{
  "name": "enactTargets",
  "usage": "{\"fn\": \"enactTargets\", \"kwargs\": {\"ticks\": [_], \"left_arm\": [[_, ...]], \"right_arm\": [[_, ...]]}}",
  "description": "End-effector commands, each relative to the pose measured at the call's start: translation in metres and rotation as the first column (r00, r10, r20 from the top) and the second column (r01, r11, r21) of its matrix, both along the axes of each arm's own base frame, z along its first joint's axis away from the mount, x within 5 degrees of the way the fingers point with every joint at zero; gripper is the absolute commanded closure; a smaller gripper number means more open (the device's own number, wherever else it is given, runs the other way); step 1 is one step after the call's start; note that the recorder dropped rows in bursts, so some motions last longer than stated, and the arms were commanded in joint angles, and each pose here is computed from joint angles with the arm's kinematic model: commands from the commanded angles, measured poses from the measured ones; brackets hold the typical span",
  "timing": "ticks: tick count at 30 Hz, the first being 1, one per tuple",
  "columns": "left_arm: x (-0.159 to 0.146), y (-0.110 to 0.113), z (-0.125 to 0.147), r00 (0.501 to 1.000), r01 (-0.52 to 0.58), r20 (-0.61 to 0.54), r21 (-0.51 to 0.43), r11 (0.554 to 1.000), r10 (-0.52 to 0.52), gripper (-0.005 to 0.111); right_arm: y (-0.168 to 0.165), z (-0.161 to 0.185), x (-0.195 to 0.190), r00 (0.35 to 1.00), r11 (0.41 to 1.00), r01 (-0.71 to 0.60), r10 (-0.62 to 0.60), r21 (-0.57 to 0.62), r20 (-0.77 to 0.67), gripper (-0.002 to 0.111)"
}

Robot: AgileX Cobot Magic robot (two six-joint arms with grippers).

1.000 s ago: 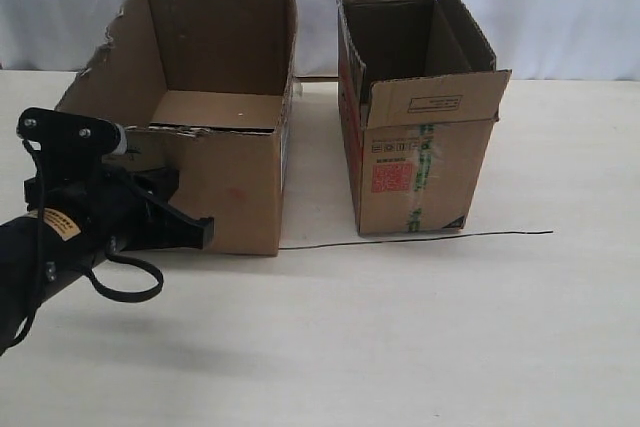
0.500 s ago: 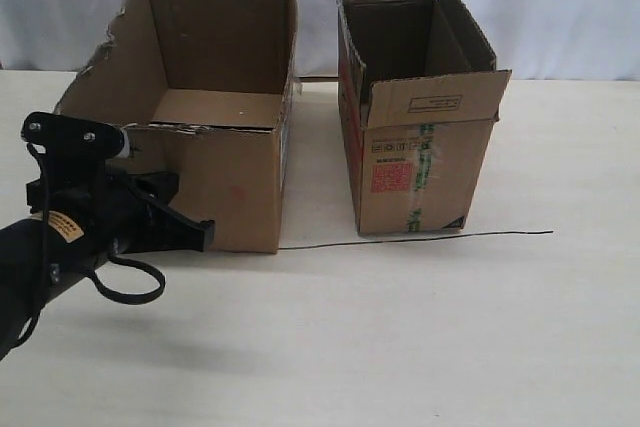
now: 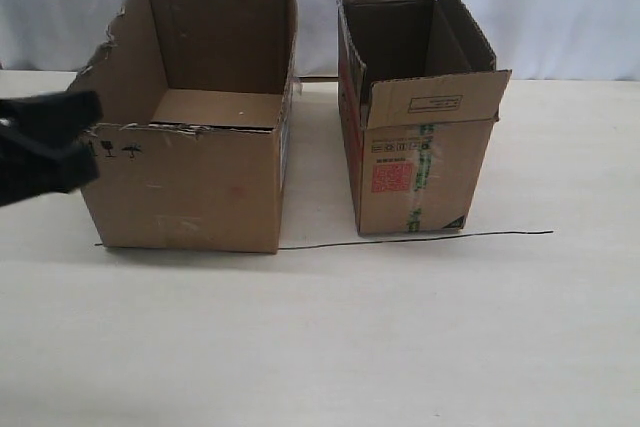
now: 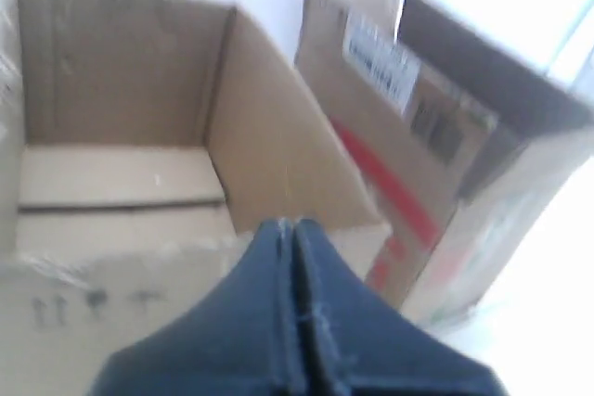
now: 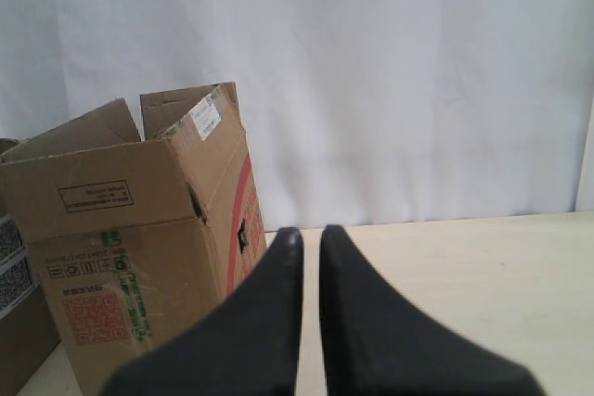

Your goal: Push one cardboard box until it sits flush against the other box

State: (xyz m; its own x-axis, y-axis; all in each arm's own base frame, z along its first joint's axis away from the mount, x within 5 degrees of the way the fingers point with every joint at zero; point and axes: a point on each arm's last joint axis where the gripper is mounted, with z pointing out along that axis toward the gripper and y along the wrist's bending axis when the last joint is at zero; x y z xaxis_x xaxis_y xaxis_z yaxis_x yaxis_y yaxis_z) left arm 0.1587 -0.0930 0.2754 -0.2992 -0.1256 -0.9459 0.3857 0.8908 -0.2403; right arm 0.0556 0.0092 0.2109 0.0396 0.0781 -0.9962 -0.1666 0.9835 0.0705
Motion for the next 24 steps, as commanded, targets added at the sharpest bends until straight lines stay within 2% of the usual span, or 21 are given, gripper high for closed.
{"fn": "enactTargets", "kwargs": {"ticks": [1,3,5,8,11,13,16,19,21,24], "left_arm": [[-0.012,0.033,0.025,0.983,-0.115,0.140,-0.015,0.993,0.116,0.107],[-0.007,0.047,0.023,0.971,-0.203,0.130,0.014,0.979,0.200,0.107],[0.005,0.066,0.013,0.949,-0.312,0.064,0.053,0.949,0.309,0.107],[0.023,0.099,-0.006,0.874,-0.476,-0.045,0.117,0.872,0.483,0.107],[0.044,0.130,-0.018,0.809,-0.536,-0.143,0.220,0.815,0.570,0.107],[0.061,0.148,-0.025,0.774,-0.532,-0.231,0.267,0.803,0.589,0.107],[0.093,0.169,-0.031,0.746,-0.474,-0.363,0.299,0.828,0.558,0.107],[0.134,0.177,-0.034,0.764,-0.308,-0.490,0.296,0.904,0.420,0.107],[0.161,0.180,-0.041,0.761,-0.183,-0.584,0.225,0.957,0.283,0.107],[0.192,0.187,-0.055,0.743,-0.073,-0.664,0.045,0.996,0.084,0.107]], "right_arm": [[0.000,-0.001,0.000,1.000,1.000,0.001,-0.001,-0.001,0.004,0.103],[0.000,-0.001,0.000,1.000,1.000,0.001,-0.001,-0.001,0.004,0.103],[0.000,-0.001,0.000,1.000,1.000,0.001,-0.001,-0.001,0.004,0.103],[0.000,-0.001,0.000,1.000,1.000,0.001,-0.001,-0.001,0.004,0.103],[0.000,-0.001,0.000,1.000,1.000,0.001,-0.001,-0.001,0.004,0.103],[0.000,-0.001,0.000,1.000,1.000,0.001,-0.001,-0.001,0.004,0.103],[0.000,-0.001,0.000,1.000,1.000,0.001,-0.001,-0.001,0.004,0.103],[0.000,-0.001,0.000,1.000,1.000,0.001,-0.001,-0.001,0.004,0.103],[0.000,-0.001,0.000,1.000,1.000,0.001,-0.001,-0.001,0.004,0.103],[0.000,-0.001,0.000,1.000,1.000,0.001,-0.001,-0.001,0.004,0.103]]}}
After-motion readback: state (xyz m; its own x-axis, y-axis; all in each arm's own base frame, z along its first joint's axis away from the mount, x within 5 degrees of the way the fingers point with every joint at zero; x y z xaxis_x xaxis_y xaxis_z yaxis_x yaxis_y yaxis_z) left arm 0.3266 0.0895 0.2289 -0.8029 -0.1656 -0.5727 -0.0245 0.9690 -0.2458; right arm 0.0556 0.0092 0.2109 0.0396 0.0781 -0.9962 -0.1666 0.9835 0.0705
